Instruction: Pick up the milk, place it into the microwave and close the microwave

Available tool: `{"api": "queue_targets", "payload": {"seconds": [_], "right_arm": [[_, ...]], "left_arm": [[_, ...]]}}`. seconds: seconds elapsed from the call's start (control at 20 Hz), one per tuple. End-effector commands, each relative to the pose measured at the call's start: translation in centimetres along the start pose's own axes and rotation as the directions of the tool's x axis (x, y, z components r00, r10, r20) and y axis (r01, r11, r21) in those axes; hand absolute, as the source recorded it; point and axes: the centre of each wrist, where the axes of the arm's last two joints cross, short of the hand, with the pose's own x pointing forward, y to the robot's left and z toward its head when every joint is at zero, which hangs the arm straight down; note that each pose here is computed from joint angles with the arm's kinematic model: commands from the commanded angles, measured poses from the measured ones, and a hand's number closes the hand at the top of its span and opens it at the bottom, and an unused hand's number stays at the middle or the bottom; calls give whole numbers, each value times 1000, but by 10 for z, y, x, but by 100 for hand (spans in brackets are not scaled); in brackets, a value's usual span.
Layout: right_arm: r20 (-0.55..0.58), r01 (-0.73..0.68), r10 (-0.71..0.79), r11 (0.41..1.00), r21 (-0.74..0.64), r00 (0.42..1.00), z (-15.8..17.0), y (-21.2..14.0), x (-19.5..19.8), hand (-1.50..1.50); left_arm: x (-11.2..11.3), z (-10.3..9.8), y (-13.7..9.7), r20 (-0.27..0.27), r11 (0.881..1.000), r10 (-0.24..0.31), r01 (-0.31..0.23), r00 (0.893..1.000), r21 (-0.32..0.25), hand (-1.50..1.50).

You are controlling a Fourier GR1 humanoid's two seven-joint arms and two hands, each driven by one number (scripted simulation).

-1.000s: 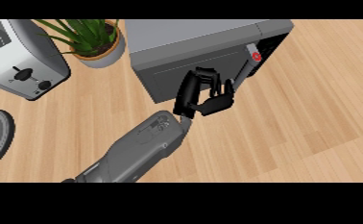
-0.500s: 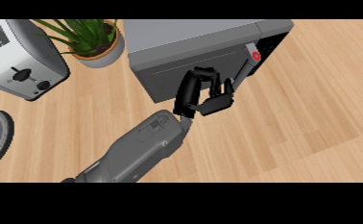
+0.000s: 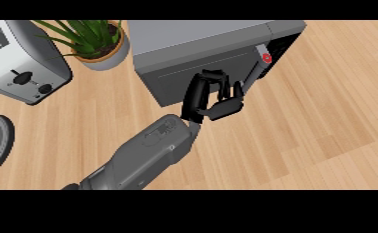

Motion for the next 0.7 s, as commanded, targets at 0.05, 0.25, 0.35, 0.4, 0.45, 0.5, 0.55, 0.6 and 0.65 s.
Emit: {"api": "queue_targets", "payload": {"seconds": [0.05, 0.25, 0.35, 0.4, 0.45, 0.5, 0.55, 0.6, 0.65], "right_arm": [[8, -30, 30, 1000, -6, 1000, -9, -12, 8, -150], [6, -47, 47, 999, -4, 999, -10, -19, 13, -150], [11, -43, 43, 999, -11, 999, -12, -22, 12, -150], [19, -48, 48, 999, -5, 999, -13, -24, 15, -150], [8, -51, 51, 999, -13, 999, -11, -27, 15, -150], [15, -48, 48, 999, -19, 999, -12, -30, 17, -150], [11, -88, 88, 996, -3, 996, -14, -32, 22, -150], [11, -105, 105, 994, 3, 994, -18, -35, 25, -150], [1, -124, 124, 992, 18, 992, -19, -38, 29, -150]], "left_arm": [[17, -32, 5, 48, 999, -7, 5, 999, 48, 150], [13, -31, 7, 43, 998, -7, 4, 999, 60, 150], [12, -31, 7, 50, 998, -4, 1, 999, 56, 150], [15, -32, 5, 53, 999, -2, -1, 999, 51, 150], [13, -31, 6, 50, 998, -4, 1, 999, 55, 150], [13, -31, 6, 50, 998, 2, -5, 999, 66, 150], [13, -31, 6, 68, 998, 4, -8, 998, 57, 150], [15, -33, 4, 67, 999, 4, -8, 998, 52, 150], [13, -30, 5, 65, 998, 7, -11, 998, 54, 150]]}}
